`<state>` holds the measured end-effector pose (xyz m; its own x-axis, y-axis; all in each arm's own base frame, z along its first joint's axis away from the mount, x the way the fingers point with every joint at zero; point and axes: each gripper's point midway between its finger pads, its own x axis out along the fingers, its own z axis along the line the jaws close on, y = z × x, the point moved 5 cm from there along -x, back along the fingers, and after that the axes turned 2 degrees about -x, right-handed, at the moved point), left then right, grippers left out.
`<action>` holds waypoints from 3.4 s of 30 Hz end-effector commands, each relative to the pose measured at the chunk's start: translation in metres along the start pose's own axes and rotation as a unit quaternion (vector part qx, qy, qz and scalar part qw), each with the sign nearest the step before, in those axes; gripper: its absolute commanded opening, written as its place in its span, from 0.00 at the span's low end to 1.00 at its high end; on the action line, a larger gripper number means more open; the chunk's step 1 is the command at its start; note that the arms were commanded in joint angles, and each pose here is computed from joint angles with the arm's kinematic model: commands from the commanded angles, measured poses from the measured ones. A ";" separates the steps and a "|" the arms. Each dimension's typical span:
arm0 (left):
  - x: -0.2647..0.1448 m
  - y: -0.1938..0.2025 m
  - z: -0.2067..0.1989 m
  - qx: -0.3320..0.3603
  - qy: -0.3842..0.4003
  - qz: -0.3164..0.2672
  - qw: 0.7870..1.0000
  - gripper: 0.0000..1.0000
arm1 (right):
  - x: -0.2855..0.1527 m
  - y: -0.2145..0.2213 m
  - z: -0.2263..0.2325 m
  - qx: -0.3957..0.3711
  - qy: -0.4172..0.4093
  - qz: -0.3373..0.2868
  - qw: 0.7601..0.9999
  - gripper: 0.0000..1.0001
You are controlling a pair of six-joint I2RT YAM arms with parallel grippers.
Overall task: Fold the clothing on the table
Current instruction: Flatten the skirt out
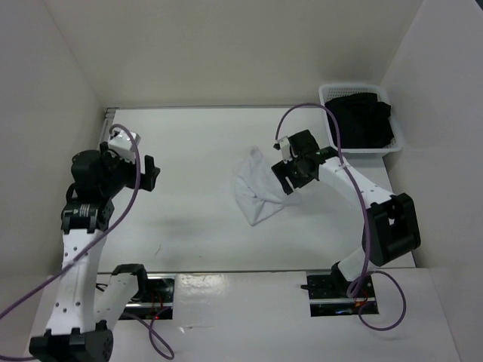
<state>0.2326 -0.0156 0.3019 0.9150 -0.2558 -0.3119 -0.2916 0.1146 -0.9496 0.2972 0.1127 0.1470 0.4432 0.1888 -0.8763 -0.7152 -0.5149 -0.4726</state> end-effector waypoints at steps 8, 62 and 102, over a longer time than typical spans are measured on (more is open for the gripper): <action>0.028 0.020 0.007 -0.015 0.003 0.071 0.997 1.00 | 0.018 0.004 0.005 -0.036 -0.016 -0.005 0.999 0.76; 0.039 0.030 0.014 -0.017 -0.007 0.098 0.995 1.00 | -0.178 -0.114 -0.043 -0.065 0.145 -0.277 0.948 0.00; 0.039 0.032 0.016 -0.023 -0.015 0.109 0.994 1.00 | -0.045 -0.058 0.042 -0.140 -0.020 -0.123 0.982 0.83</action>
<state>0.2587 -0.0069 0.2494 0.8240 -0.2011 -0.5298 -0.5198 0.1041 -0.8479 0.2734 0.2087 0.2392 0.5424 0.4891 -0.6831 -0.2707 -0.6679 -0.6932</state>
